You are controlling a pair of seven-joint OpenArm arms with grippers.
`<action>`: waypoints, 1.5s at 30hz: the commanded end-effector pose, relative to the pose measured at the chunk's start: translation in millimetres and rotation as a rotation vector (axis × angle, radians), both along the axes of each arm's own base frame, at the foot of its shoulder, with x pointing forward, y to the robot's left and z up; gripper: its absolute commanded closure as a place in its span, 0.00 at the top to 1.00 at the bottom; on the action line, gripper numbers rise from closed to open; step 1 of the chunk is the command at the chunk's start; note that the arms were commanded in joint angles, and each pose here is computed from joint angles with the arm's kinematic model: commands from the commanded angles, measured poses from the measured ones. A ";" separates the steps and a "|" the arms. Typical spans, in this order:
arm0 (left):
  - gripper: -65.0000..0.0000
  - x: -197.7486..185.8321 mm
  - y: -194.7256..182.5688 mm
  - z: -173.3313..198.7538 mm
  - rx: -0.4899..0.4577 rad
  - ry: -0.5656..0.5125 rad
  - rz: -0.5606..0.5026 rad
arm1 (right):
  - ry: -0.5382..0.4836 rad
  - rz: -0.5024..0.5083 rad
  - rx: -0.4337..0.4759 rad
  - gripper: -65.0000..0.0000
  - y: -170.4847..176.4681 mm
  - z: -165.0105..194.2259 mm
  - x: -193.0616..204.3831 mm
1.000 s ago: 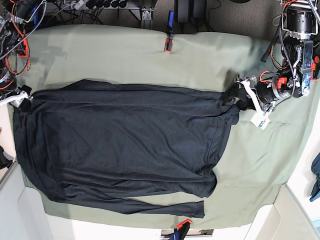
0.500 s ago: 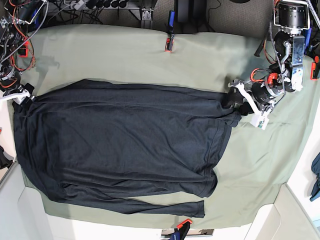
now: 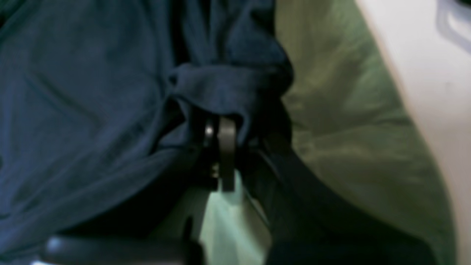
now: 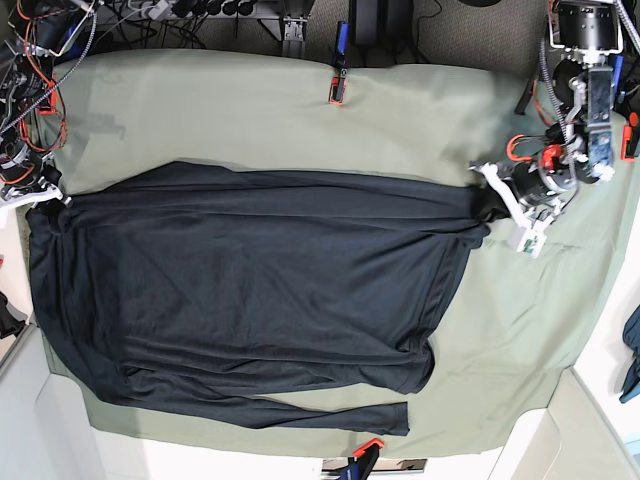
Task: Fold the T-shirt properly
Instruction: 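Drag the shirt toward the hem with both grippers, then release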
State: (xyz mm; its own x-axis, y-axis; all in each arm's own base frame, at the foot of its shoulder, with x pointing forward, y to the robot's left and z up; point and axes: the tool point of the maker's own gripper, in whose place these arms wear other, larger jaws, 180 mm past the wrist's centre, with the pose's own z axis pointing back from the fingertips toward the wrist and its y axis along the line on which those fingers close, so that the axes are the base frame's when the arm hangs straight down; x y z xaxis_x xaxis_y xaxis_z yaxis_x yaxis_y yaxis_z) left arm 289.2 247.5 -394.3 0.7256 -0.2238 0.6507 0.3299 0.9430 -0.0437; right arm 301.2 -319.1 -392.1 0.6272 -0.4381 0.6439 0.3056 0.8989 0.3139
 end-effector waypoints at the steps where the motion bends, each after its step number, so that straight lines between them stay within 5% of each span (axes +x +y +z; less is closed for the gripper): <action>1: 0.00 6.4 6.9 22.9 0.012 -0.058 -0.016 | -0.037 -0.020 -0.052 0.00 -17.4 19.1 -1.9; 14: 0.00 46.3 13.5 74.8 0.065 -0.210 -0.067 | -0.178 -0.049 -0.081 0.00 -26.6 58.5 26.1; 22: 0.00 118.2 11.8 49.3 0.097 -0.151 -0.093 | -0.157 -0.094 0.033 0.00 -30.3 37.8 80.2; 28: 0.00 139.1 14.5 27.7 0.114 -0.100 -0.104 | -0.145 -0.066 0.021 0.00 -21.9 25.8 97.8; 29: 0.01 138.6 13.6 23.3 0.114 -0.091 -0.105 | -0.139 -0.059 0.020 0.00 -19.7 23.8 98.4; 32: 0.32 137.8 7.2 16.6 0.098 -0.079 -0.104 | -0.127 -0.029 0.015 0.00 -11.2 20.8 100.9; 34: 0.48 138.8 3.5 18.2 0.076 -0.084 -0.101 | -0.130 -0.012 0.020 0.29 -5.3 21.7 103.9; 36: 0.51 138.3 -1.1 22.4 0.030 -0.074 -0.088 | -0.133 -0.003 0.025 0.53 -2.3 23.5 104.5; 40: 0.51 131.8 -2.5 45.8 -0.098 -0.030 -0.057 | -0.101 0.030 0.022 0.58 -0.6 37.1 98.9; 45: 0.51 124.3 13.0 95.6 -0.230 -0.114 -0.049 | -0.205 0.024 0.038 0.58 -5.3 80.1 92.5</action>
State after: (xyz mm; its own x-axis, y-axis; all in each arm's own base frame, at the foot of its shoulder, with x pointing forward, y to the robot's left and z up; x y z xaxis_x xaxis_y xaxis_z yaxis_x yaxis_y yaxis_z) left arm 408.4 255.6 -313.7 0.6668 -0.0864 0.7402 0.3761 0.8965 -0.2342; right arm 387.0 -317.6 -328.5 0.5295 -0.4618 0.7116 0.2259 0.8853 0.4064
